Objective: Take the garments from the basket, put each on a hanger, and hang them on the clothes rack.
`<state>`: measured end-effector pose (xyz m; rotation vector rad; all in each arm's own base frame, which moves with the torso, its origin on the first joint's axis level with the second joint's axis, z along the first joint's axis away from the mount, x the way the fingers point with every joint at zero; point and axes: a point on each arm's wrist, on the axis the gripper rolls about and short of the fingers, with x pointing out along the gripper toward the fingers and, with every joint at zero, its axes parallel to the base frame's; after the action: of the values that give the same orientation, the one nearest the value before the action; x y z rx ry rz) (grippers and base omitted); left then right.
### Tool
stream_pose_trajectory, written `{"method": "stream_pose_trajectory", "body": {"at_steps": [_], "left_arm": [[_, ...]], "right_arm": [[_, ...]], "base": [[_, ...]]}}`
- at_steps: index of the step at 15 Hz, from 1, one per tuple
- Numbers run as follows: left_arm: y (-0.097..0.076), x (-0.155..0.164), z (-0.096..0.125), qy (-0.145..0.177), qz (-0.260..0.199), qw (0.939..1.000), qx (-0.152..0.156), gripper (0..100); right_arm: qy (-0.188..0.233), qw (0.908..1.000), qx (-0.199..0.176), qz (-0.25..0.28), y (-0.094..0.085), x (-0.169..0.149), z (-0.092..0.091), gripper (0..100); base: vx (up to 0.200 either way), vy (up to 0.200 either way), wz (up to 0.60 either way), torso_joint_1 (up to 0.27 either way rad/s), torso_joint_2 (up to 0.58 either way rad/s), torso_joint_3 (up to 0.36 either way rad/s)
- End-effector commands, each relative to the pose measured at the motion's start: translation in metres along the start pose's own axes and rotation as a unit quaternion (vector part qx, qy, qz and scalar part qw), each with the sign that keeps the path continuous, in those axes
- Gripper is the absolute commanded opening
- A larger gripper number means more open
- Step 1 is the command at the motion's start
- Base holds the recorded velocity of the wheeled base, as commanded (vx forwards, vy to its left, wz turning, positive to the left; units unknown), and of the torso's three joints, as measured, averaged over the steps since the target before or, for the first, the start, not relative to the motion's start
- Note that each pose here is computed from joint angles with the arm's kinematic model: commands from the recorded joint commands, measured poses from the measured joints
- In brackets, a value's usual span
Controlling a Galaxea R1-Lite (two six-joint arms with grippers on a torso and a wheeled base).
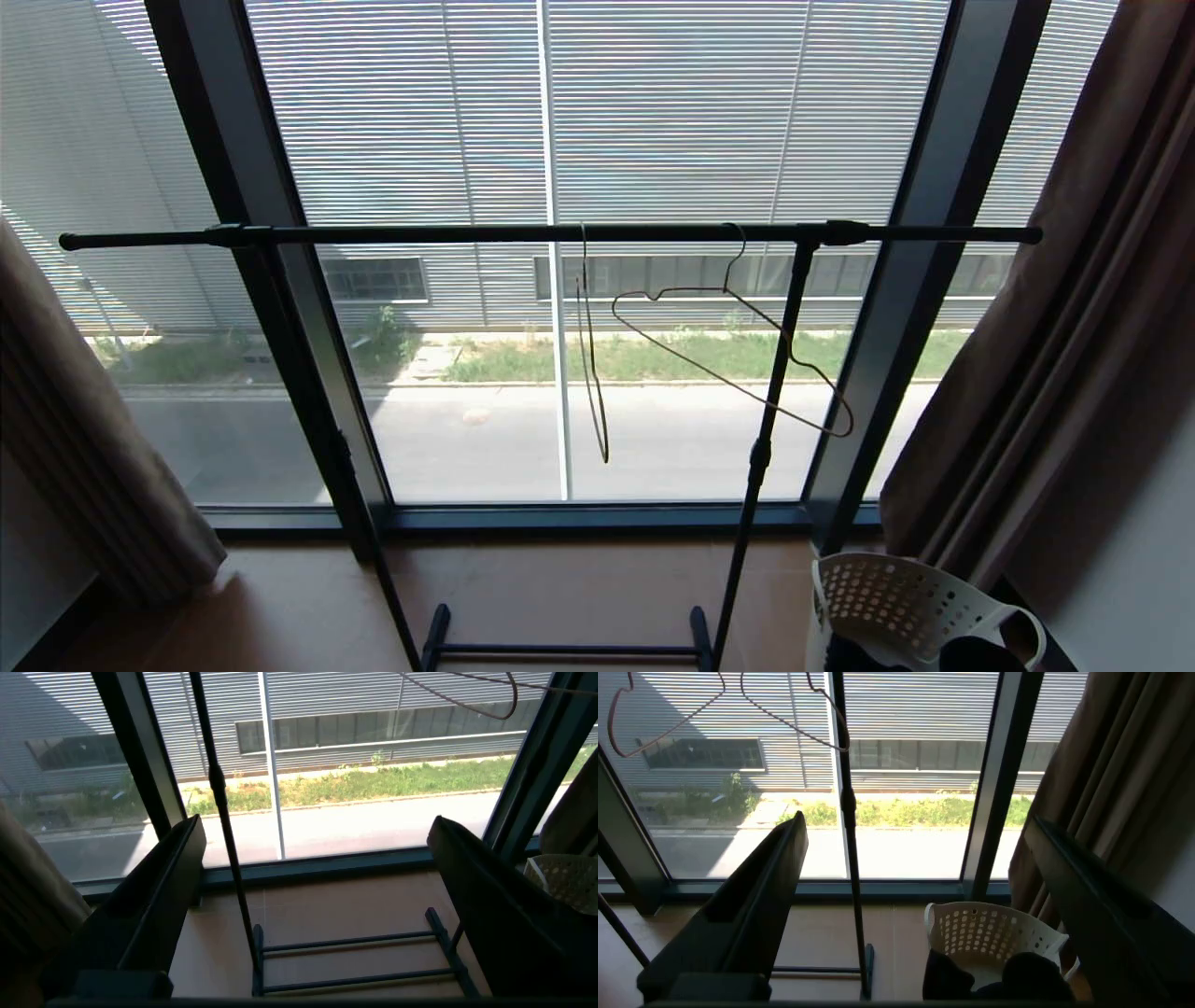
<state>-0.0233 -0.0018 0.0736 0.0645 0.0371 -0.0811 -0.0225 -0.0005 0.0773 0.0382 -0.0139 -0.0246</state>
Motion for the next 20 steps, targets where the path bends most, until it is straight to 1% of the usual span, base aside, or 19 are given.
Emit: {"method": "stream_pose_trajectory", "body": {"at_steps": [1, 20], "left_arm": [[0.0000, 0.0001, 0.0000, 0.001, 0.000, 1.0000, 0.000, 100], [0.0000, 0.0001, 0.0000, 0.001, 0.000, 1.0000, 0.000, 100]], "right_arm": [[0.000, 1.0000, 0.000, 0.000, 0.0000, 0.0001, 0.0002, 100], [0.001, 1.0000, 0.000, 0.000, 0.0000, 0.0001, 0.0000, 100]], "base": [[0.000, 0.000, 0.00, 0.000, 0.00, 0.000], [0.000, 0.000, 0.00, 0.000, 0.00, 0.000]]}}
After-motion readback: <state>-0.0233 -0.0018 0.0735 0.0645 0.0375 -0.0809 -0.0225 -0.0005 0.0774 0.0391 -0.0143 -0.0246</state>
